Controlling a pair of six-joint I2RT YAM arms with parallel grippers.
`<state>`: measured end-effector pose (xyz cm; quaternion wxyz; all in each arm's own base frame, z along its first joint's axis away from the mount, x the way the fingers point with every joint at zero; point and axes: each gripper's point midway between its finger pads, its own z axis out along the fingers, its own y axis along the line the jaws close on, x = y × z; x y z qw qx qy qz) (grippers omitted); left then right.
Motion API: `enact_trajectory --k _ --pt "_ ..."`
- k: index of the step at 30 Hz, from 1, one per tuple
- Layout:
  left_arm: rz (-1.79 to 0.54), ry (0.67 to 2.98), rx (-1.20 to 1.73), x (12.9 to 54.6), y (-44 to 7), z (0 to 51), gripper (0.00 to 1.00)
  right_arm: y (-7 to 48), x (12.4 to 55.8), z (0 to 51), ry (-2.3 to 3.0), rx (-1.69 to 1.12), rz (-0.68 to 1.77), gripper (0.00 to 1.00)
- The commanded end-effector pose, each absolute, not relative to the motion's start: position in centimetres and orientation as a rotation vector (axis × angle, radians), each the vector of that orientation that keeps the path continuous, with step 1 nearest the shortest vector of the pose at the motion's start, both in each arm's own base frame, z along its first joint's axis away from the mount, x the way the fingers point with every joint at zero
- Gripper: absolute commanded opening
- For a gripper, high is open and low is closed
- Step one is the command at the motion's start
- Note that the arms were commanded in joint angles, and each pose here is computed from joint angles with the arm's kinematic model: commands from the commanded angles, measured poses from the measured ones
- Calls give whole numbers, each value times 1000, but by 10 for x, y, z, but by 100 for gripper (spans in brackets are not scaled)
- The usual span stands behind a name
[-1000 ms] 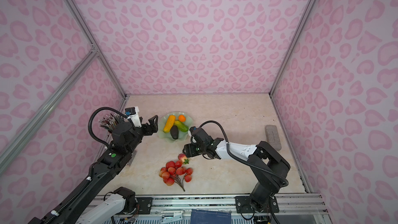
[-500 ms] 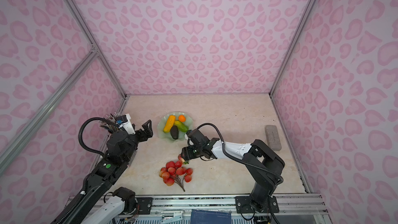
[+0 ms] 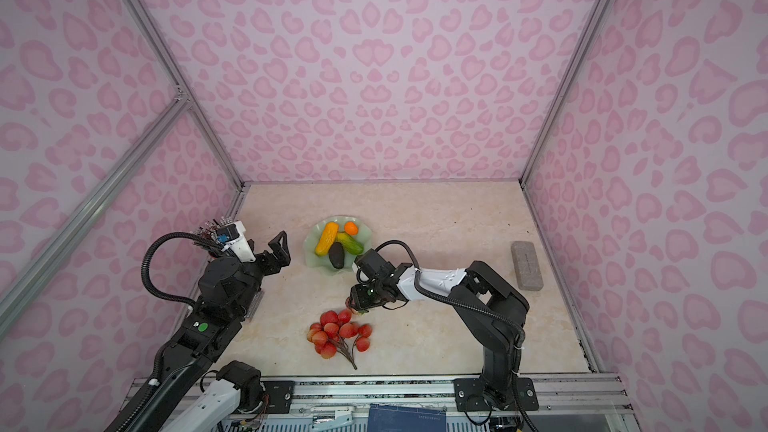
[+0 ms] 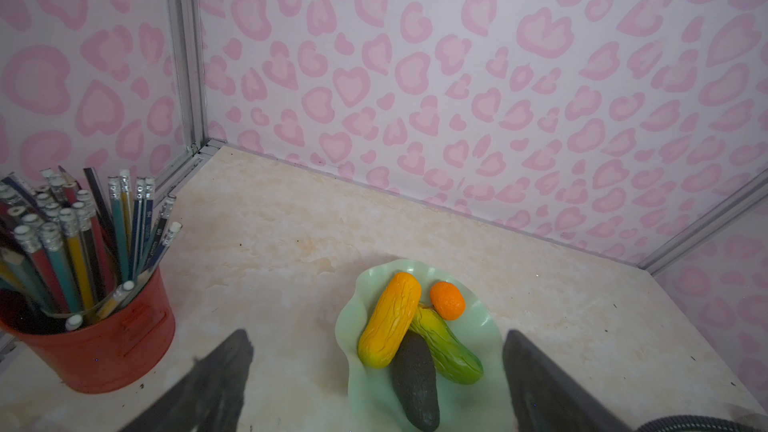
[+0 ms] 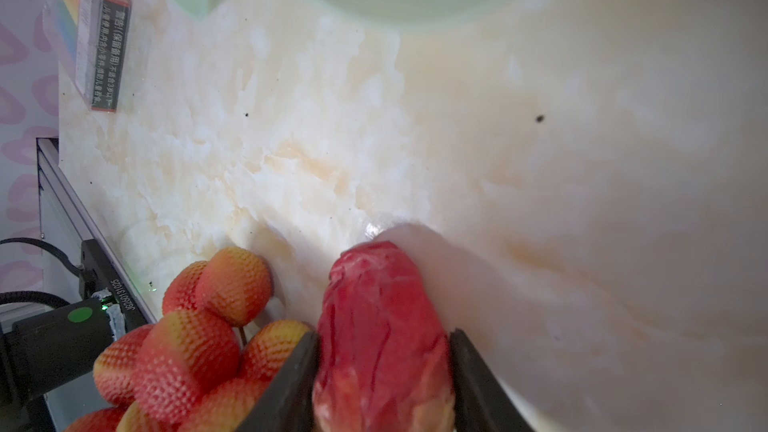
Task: Place and organize the fake fruits in the fruit bowl
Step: 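Lower the peach into the bowl and open the right gripper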
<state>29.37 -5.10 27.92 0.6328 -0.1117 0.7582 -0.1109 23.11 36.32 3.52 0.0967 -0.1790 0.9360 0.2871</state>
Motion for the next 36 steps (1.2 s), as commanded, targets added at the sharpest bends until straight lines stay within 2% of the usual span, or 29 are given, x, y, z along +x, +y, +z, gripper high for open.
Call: enact_trajectory --k 1,4,7,13,17,20,27,29,31,33,36 --pt "-227 1727 -257 293 -47 279 95 357 228 27 2814 -514 814 37" --pt "-227 1735 -255 293 -48 275 95 351 233 34 2784 -510 785 28" --pt "-220 1745 -254 292 -47 272 95 341 244 56 2715 -511 721 25" --pt "-217 1744 -260 293 -46 269 95 331 276 119 2506 -539 585 25" --pt "-228 1752 -260 296 -49 267 95 353 308 148 2397 -562 549 25" --pt "-229 1758 -257 296 -49 268 95 375 330 149 2362 -586 535 26" --pt "-217 1750 -260 290 -45 267 95 400 362 112 2414 -627 492 27" --pt "-215 1749 -262 290 -45 266 95 401 366 103 2433 -629 485 31" --pt "-213 1750 -264 290 -44 265 95 402 370 99 2438 -626 477 39" --pt "-212 1753 -263 291 -45 265 95 402 375 101 2433 -618 474 51" --pt "-211 1757 -260 292 -46 265 95 400 377 107 2425 -610 470 59"
